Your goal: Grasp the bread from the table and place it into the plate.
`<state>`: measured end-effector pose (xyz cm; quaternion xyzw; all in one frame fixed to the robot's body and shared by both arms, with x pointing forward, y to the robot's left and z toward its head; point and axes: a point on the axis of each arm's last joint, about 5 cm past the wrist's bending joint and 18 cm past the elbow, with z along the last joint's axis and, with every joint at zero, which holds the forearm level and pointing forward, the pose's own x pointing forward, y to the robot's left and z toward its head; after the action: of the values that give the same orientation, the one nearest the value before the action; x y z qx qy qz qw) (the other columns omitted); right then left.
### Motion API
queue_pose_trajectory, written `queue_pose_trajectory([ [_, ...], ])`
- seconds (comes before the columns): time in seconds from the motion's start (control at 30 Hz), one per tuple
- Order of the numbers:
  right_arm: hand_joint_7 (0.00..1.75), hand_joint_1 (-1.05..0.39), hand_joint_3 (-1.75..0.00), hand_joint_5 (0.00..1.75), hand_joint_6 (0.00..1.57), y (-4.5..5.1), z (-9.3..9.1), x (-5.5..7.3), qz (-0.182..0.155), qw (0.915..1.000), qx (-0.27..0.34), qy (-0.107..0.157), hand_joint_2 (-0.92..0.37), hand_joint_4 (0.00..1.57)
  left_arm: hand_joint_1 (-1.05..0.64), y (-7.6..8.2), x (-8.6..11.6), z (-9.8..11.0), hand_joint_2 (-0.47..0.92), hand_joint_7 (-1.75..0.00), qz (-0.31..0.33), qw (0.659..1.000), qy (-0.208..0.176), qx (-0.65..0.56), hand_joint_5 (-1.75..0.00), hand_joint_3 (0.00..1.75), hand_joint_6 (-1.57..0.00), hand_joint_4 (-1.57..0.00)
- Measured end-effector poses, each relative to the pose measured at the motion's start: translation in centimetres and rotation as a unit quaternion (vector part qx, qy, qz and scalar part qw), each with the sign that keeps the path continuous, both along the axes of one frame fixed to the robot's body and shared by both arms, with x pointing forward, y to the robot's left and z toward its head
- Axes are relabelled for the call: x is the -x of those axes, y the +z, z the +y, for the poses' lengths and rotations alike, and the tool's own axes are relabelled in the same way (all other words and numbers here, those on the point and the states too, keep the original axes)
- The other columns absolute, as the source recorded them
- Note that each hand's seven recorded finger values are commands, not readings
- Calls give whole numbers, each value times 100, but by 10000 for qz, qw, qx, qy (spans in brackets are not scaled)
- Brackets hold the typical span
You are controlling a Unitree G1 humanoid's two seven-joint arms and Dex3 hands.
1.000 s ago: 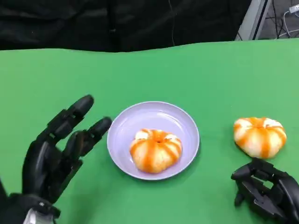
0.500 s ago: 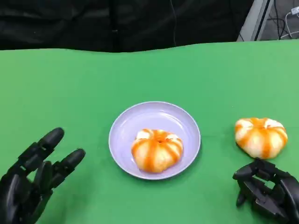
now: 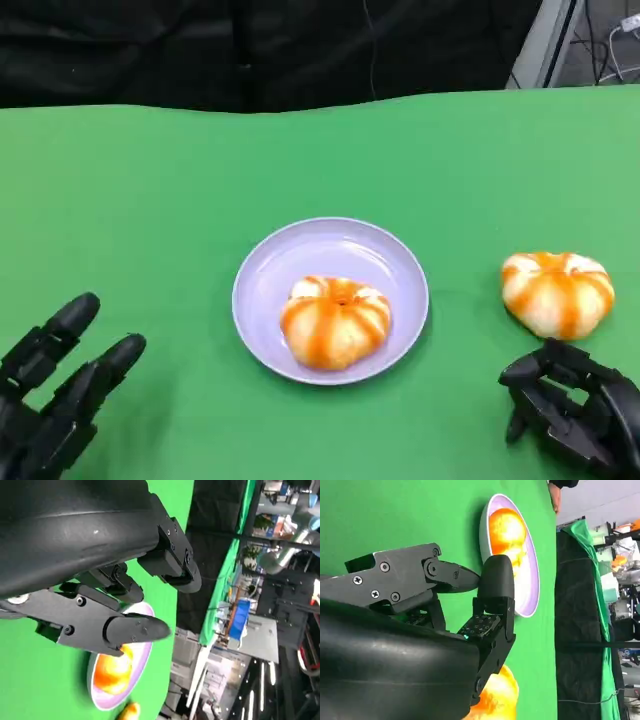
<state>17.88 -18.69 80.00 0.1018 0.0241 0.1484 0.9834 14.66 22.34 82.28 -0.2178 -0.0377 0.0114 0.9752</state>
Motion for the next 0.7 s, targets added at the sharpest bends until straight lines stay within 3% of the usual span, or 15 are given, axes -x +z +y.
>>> queue_pose_trajectory([
  [0.1,112,-23,-49,174,71,0,-6,0,-5,10000,-8,9,-92,59,4,-30,-24,-33,92,-10,71,9990,155,-417,-12,45,-99,-112],
  [0.23,113,-23,-49,173,71,1,-20,-1,-10,10000,-9,-5,-92,60,5,-66,-19,-65,87,-8,23,9961,215,-851,-28,58,-127,-131],
  [0.3,113,-23,-49,173,71,1,-24,-1,-7,10000,-6,-15,-92,60,5,-92,-24,-63,79,-4,-27,9947,242,-998,-53,73,-138,-125],
  [0.37,113,-23,-49,172,72,0,-26,0,-3,10000,-5,-21,-92,61,5,-111,-28,-47,77,-3,-49,9935,256,-1113,-62,78,-140,-122],
  [0.4,113,-23,-50,172,72,0,-27,0,-1,10000,-5,-23,-92,61,4,-117,-28,-38,67,-11,-63,9930,270,-1149,-89,90,-147,-116],
  [0.43,113,-23,-50,172,72,0,-28,0,2,10000,-6,-26,-92,61,4,-124,-29,-30,62,-29,-82,9915,290,-1263,-104,98,-142,-112],
  [0.5,113,-23,-50,173,71,-1,-31,0,4,10000,-5,-33,-92,61,3,-141,-35,-15,55,-87,-107,9864,331,-1606,-126,110,-118,-105],
  [0.53,113,-23,-50,173,71,-1,-32,0,5,10000,-5,-36,-92,61,2,-146,-41,-7,54,-100,-115,9835,344,-1775,-132,113,-111,-104],
  [0.57,114,-23,-49,173,71,-1,-32,-1,4,10000,-5,-38,-92,61,2,-152,-45,1,53,-111,-118,9810,349,-1905,-138,116,-106,-102],
  [0.7,114,-23,-49,174,71,-3,-34,-2,11,10000,-9,-46,-92,61,-1,-176,-56,7,51,-124,-164,9784,376,-2028,-148,121,-99,-99],
])
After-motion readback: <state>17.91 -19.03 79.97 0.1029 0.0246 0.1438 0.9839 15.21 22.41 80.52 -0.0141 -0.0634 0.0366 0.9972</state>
